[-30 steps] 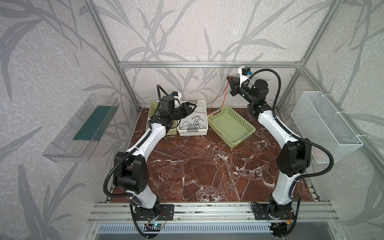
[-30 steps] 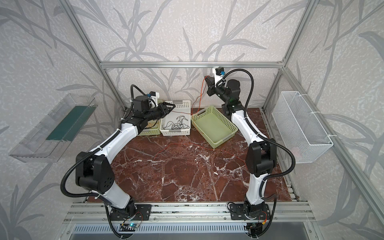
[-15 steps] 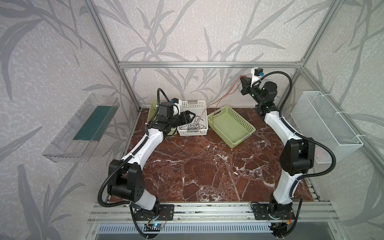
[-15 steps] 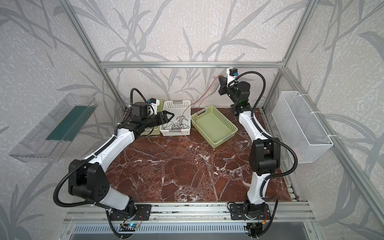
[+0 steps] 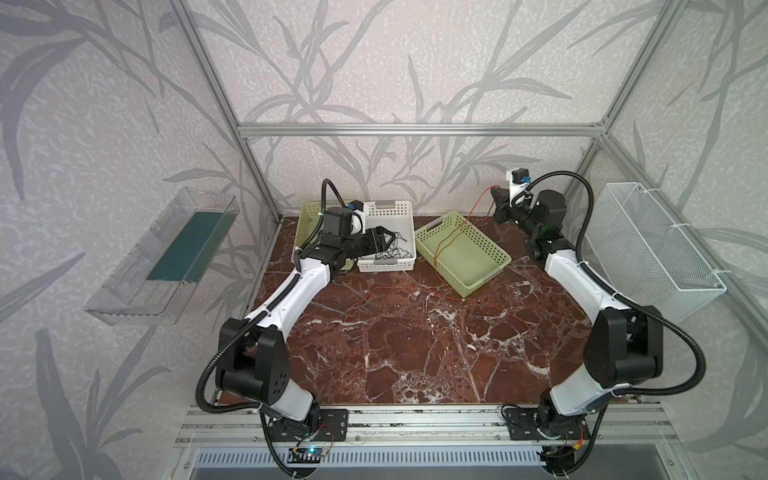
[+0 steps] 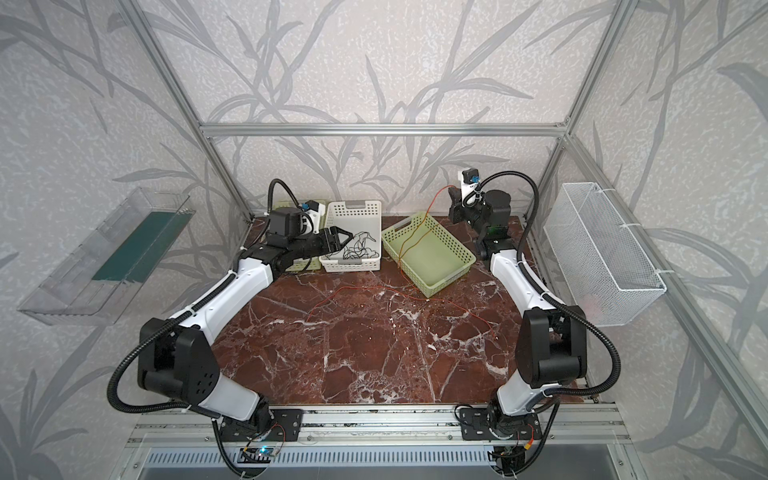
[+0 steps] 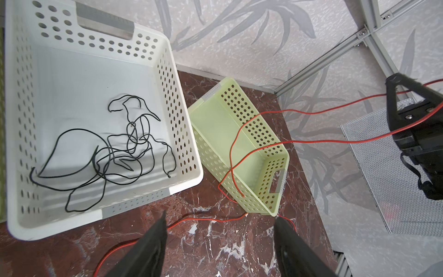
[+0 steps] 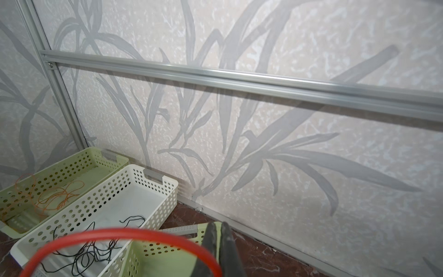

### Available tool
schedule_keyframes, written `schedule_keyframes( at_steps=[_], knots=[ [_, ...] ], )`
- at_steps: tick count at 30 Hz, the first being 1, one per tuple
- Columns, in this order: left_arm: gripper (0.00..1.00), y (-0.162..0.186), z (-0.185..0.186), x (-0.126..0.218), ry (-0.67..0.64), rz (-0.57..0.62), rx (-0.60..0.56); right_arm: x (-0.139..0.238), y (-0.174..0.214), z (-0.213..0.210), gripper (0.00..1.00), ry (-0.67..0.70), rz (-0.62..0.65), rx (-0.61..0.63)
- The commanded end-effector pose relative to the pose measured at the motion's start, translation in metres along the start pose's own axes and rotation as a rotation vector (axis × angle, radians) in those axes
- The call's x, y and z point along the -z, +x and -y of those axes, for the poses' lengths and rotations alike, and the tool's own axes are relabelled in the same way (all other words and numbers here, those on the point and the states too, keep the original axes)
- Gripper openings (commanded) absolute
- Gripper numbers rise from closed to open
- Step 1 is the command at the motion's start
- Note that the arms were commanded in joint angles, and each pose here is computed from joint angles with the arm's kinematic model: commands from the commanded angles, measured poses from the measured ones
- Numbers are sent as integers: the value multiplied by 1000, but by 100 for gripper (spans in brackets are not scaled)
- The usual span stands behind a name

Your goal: Untangle the cables

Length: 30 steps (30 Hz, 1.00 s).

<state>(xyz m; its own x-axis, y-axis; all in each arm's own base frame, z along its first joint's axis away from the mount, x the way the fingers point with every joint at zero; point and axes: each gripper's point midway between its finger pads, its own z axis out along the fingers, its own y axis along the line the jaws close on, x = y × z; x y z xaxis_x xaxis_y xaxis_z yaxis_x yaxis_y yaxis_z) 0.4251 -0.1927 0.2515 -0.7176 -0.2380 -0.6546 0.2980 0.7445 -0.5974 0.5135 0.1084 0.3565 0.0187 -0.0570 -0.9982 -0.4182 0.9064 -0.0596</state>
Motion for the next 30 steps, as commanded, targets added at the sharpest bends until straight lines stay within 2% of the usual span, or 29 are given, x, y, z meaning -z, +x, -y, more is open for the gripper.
schedule_keyframes(
  at_steps=[1,4,7,9,11,15,19,23,24,26,29,30],
  knots=[
    [71,-3,11,1,-3,-6,-56,-4,2,-2,0,23,-16,7],
    [71,3,14,-1,-7,-28,-77,-6,33,10,0,102,-55,-44],
    [71,11,16,-3,-16,-48,-101,-10,62,12,0,120,-116,-52],
    [71,16,16,-5,-25,-63,-118,-13,80,10,0,118,-173,-53],
    [71,21,19,-11,-22,-80,-138,-19,116,13,0,139,-259,-77],
    [72,34,31,-33,-12,-137,-232,-23,164,11,0,140,-375,-117],
    [74,48,40,-62,-13,-204,-339,-28,203,-6,0,80,-527,-81],
    [75,47,29,-86,-67,-236,-346,-19,235,-7,2,109,-642,-103],
    [75,47,27,-90,-72,-241,-340,-15,243,-8,4,109,-673,-109],
    [75,48,27,-98,-67,-254,-328,-9,261,-13,14,96,-744,-123],
    [75,51,23,-104,-72,-277,-327,3,285,-9,42,124,-894,-132],
    [76,54,22,-104,-76,-291,-340,6,285,-6,46,138,-934,-131]
  ],
)
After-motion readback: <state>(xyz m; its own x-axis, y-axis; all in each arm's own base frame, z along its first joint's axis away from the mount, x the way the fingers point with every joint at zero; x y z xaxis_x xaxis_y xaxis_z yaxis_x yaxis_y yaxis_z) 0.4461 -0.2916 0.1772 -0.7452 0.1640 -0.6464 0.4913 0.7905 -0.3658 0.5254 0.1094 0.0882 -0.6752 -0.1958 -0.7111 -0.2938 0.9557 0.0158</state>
